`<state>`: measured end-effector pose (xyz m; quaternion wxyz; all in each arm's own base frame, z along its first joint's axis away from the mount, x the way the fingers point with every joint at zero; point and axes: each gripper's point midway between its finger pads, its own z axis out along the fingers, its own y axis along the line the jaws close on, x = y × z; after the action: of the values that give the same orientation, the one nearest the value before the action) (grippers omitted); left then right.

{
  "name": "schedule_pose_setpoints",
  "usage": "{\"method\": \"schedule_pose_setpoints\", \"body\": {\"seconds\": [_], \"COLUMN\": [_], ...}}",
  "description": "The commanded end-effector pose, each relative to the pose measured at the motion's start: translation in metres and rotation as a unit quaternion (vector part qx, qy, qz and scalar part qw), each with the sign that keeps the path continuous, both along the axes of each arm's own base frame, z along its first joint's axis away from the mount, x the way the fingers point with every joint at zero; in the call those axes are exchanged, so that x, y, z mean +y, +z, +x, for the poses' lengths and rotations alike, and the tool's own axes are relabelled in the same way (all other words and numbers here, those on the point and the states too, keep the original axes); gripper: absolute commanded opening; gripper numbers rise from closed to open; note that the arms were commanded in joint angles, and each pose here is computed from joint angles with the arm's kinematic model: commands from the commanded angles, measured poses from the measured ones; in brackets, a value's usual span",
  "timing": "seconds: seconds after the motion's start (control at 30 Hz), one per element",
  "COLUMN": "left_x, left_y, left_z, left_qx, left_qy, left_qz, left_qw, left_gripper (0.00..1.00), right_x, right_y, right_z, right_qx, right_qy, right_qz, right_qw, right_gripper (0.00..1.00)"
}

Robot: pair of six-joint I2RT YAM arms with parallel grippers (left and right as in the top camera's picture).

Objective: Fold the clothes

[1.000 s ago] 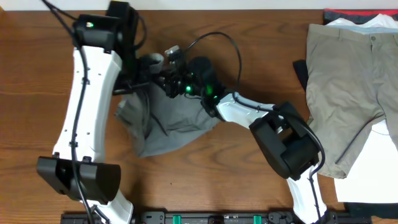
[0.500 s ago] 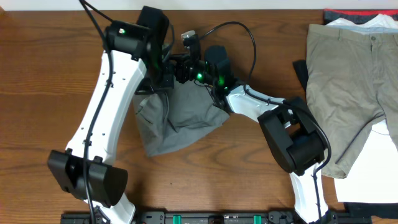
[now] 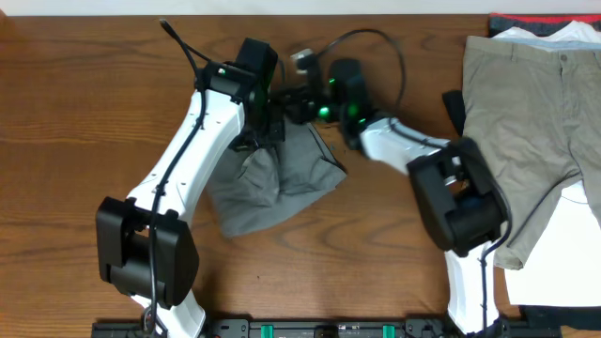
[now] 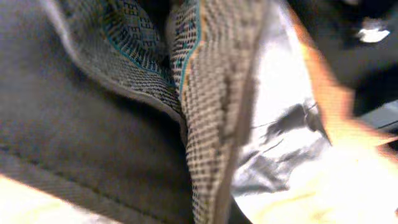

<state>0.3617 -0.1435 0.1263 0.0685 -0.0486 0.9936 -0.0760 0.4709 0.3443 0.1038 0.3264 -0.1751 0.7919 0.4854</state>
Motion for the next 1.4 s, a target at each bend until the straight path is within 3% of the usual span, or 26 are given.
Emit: {"method": "schedule_pose_setpoints", "body": {"seconds": [0.0, 0.07, 0.17, 0.23, 0.27, 0.37, 0.4, 0.43, 0.7, 0.87, 1.0, 1.1, 1.2, 1.37], "left_x": [-0.006, -0.010, -0.019, -0.029, -0.034, -0.041, -0.040, -0.037, 0.042, 0.084, 0.089, 0.078, 0.061, 0.059], "left_y": [0.000, -0.003, -0.011, -0.017, -0.019, -0.024, -0.022, -0.020, 0.031, 0.037, 0.013, -0.010, -0.034, -0.071], "left_z": [0.010, 0.016, 0.022, 0.025, 0.026, 0.026, 0.027, 0.027, 0.009, -0.001, 0.000, 0.003, 0.005, 0.000], "left_qx": [-0.017, -0.024, -0.027, -0.030, -0.031, -0.031, -0.033, -0.034, -0.028, -0.014, 0.001, 0.004, 0.008, 0.031], "left_qy": [0.021, 0.031, 0.034, 0.028, 0.023, 0.010, 0.007, 0.005, 0.056, 0.062, 0.044, 0.006, -0.028, -0.032], "left_qz": [-0.013, -0.019, -0.025, -0.028, -0.032, -0.032, -0.032, -0.031, -0.016, -0.002, -0.006, -0.030, -0.075, -0.078], "left_qw": [1.000, 0.999, 0.999, 0.999, 0.999, 0.999, 0.999, 0.999, 0.998, 0.998, 0.999, 1.000, 0.997, 0.996], "left_gripper": [0.07, 0.07, 0.24, 0.57, 0.64, 0.70, 0.79, 0.81, 0.91, 0.89, 0.59, 0.46, 0.43, 0.42], "right_x": [-0.041, -0.061, -0.083, -0.091, -0.094, -0.098, -0.097, -0.098, -0.101, -0.110, -0.105, -0.094, -0.086, -0.100], "right_y": [-0.009, -0.019, -0.028, -0.032, -0.033, -0.034, -0.034, -0.035, -0.018, 0.012, 0.025, 0.016, -0.013, -0.067], "right_z": [0.013, 0.017, 0.015, 0.012, 0.010, 0.003, 0.001, -0.001, -0.018, -0.031, -0.063, -0.086, -0.112, -0.137], "right_qx": [0.017, 0.047, 0.091, 0.113, 0.123, 0.127, 0.129, 0.133, 0.094, 0.075, 0.075, 0.077, 0.101, 0.152], "right_qy": [0.004, -0.012, -0.015, -0.013, -0.011, 0.007, 0.012, 0.015, 0.050, 0.034, 0.050, 0.072, 0.094, 0.097], "right_qz": [-0.007, -0.015, -0.014, -0.010, -0.009, -0.005, -0.005, -0.006, -0.037, -0.092, -0.154, -0.203, -0.277, -0.390], "right_qw": [1.000, 0.999, 0.996, 0.993, 0.992, 0.992, 0.992, 0.991, 0.994, 0.992, 0.984, 0.974, 0.951, 0.903], "right_gripper": [0.11, 0.11, 0.10, 0.09, 0.09, 0.08, 0.08, 0.08, 0.08, 0.08, 0.09, 0.11, 0.11, 0.11]}}
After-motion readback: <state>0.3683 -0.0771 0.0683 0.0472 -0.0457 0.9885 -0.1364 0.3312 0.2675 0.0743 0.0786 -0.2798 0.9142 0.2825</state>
